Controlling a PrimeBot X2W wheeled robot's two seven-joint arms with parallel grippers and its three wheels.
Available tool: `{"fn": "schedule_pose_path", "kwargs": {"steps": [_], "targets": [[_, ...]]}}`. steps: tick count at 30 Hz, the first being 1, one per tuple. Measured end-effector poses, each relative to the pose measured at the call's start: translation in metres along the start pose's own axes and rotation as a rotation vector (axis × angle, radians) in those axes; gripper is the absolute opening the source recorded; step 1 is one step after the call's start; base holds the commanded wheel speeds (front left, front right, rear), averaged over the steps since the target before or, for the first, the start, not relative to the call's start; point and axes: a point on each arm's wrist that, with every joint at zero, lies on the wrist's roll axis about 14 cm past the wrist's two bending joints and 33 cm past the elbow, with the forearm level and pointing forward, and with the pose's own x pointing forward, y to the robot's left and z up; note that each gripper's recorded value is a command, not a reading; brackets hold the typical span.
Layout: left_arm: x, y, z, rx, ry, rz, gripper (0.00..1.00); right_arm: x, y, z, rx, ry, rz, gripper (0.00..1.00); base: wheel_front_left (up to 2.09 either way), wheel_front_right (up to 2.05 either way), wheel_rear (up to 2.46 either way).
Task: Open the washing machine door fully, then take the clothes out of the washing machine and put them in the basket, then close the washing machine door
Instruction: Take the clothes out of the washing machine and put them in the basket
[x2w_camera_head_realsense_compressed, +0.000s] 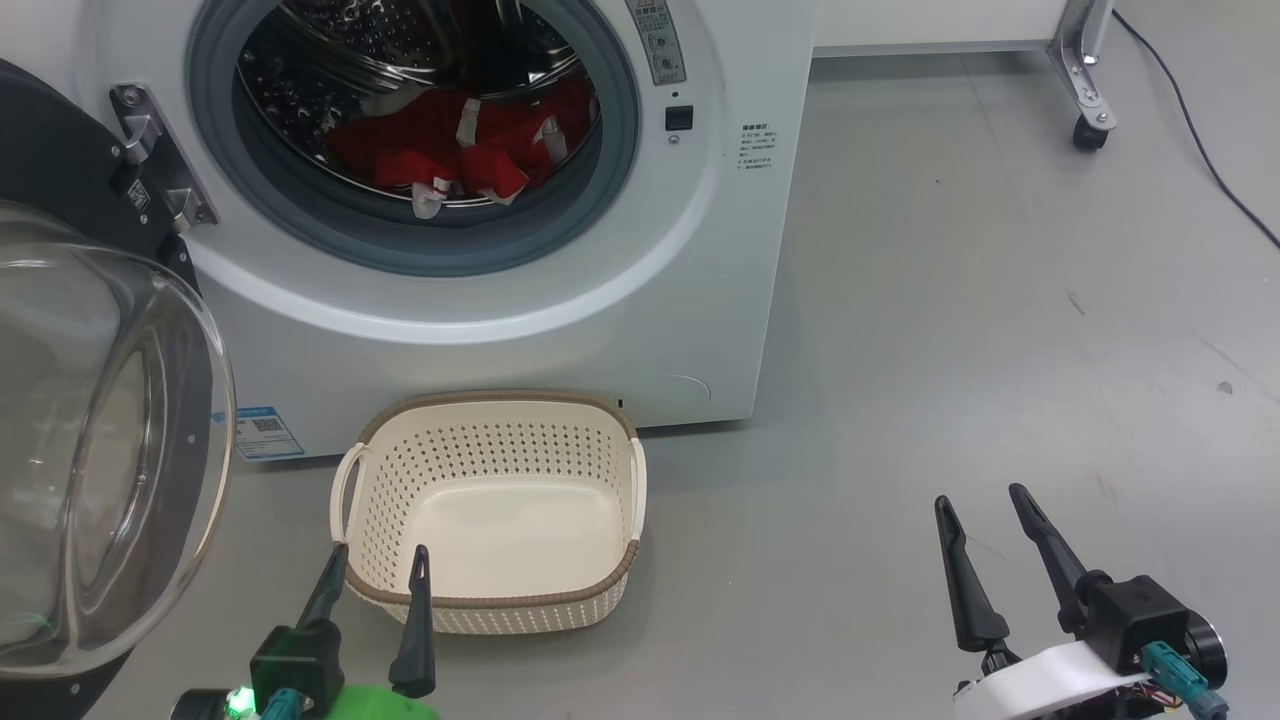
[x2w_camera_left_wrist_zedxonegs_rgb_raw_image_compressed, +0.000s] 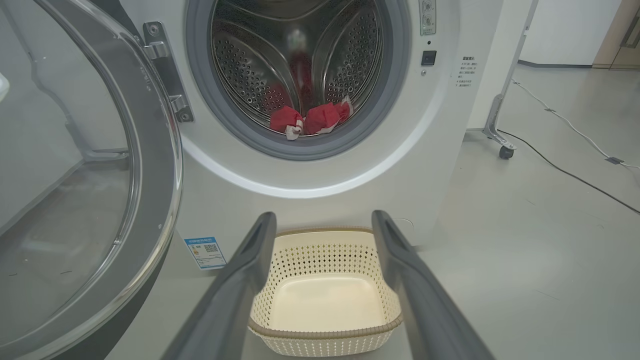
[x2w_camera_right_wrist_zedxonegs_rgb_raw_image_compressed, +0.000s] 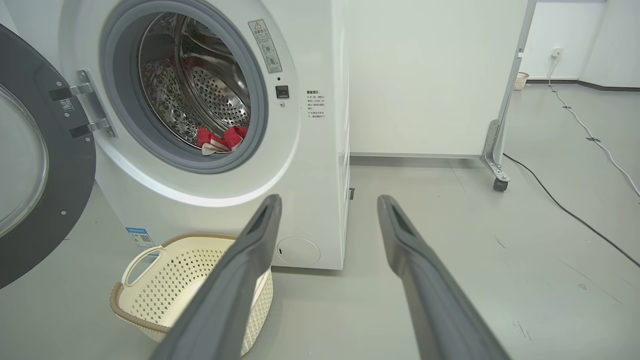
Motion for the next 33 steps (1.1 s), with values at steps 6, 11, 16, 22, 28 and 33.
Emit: {"fn": "schedule_pose_path", "kwargs": {"steps": [6, 11, 16, 22, 28, 33], "targets": [[0.000, -0.008, -0.001, 0.004, 0.001, -0.023, 1.00, 0.001, 0.000, 0.000, 0.007, 0.000, 0.000, 1.00, 0.15, -0.15, 0.00], [0.001, -0.012, 0.001, 0.001, -0.002, -0.038, 1.00, 0.002, 0.000, -0.001, 0.007, 0.004, 0.000, 1.00, 0.39, -0.39, 0.00], [0.002, -0.009, 0.001, 0.000, -0.002, -0.029, 1.00, 0.002, 0.000, -0.002, 0.008, 0.007, -0.001, 1.00, 0.57, -0.57, 0.00], [0.003, -0.007, 0.000, -0.001, 0.000, -0.024, 1.00, 0.003, -0.001, -0.003, 0.008, 0.011, -0.006, 1.00, 0.78, -0.78, 0.00], [0.003, -0.009, -0.001, -0.003, 0.003, -0.029, 1.00, 0.004, -0.001, -0.005, 0.009, 0.016, -0.006, 1.00, 1.02, -1.02, 0.00], [0.005, -0.004, 0.000, -0.002, 0.000, -0.011, 1.00, 0.004, -0.002, -0.006, 0.010, 0.020, -0.008, 1.00, 1.07, -1.07, 0.00]]}}
